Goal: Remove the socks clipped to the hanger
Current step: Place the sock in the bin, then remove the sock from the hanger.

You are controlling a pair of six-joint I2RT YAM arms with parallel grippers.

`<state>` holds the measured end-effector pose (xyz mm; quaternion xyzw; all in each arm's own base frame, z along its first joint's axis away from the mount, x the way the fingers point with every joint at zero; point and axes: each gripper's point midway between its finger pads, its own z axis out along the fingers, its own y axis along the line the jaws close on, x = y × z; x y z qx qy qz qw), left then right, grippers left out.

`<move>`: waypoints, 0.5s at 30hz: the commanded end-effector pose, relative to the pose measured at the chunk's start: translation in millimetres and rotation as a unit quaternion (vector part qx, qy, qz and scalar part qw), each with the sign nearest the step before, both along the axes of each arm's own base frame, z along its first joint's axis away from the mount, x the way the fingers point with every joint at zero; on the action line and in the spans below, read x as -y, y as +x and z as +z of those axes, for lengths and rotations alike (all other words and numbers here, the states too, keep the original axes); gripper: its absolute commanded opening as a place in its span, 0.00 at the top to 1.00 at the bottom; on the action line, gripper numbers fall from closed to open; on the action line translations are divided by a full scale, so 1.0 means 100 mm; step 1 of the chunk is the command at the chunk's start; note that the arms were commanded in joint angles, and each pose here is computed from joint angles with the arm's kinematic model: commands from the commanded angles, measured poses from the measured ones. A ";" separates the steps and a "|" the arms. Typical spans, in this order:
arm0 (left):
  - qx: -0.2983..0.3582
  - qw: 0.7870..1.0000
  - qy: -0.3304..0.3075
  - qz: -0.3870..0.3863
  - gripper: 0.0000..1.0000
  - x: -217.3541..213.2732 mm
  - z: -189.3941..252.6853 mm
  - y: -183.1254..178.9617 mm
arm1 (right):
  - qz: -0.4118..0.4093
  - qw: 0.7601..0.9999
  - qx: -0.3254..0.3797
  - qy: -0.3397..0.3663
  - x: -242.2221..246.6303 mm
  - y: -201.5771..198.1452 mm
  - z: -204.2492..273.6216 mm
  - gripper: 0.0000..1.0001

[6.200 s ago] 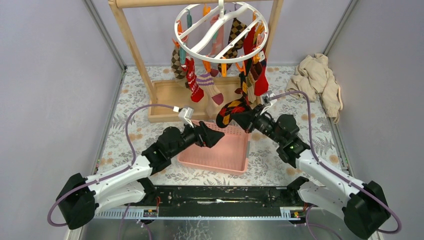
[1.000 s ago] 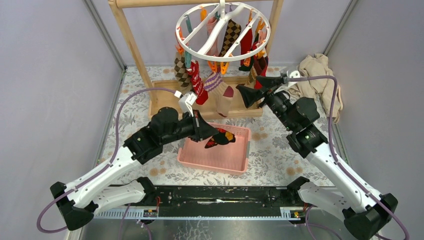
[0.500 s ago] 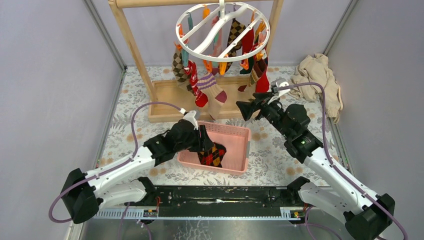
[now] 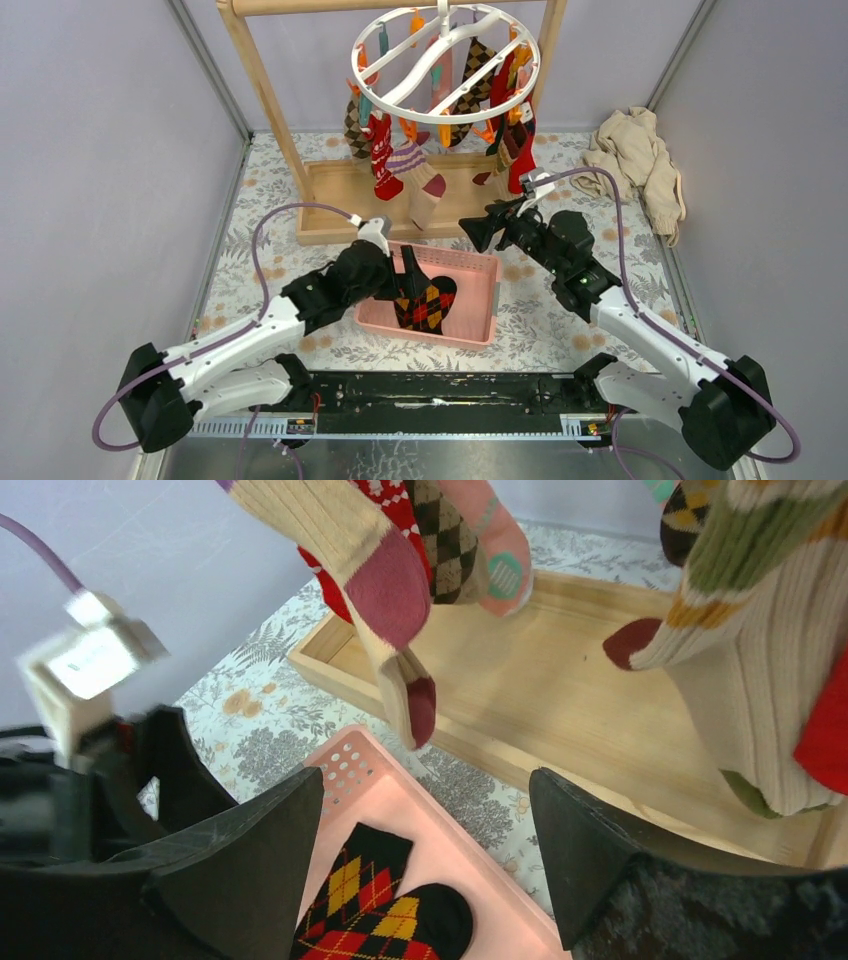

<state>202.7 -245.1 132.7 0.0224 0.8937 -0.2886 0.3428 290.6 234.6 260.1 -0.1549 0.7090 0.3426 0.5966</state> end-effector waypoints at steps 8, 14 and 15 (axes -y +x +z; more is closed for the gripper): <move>0.076 0.991 -0.033 0.106 0.01 -0.40 0.86 0.12 | 0.039 0.995 0.027 0.093 -0.46 0.11 0.00 0.24; 0.096 0.983 -0.035 0.150 0.01 -0.68 1.01 0.09 | 0.044 0.993 0.020 0.109 -0.72 0.26 -0.10 0.24; 0.098 0.983 -0.036 0.151 0.01 -0.70 1.02 0.07 | 0.043 0.993 0.020 0.111 -0.75 0.29 -0.11 0.24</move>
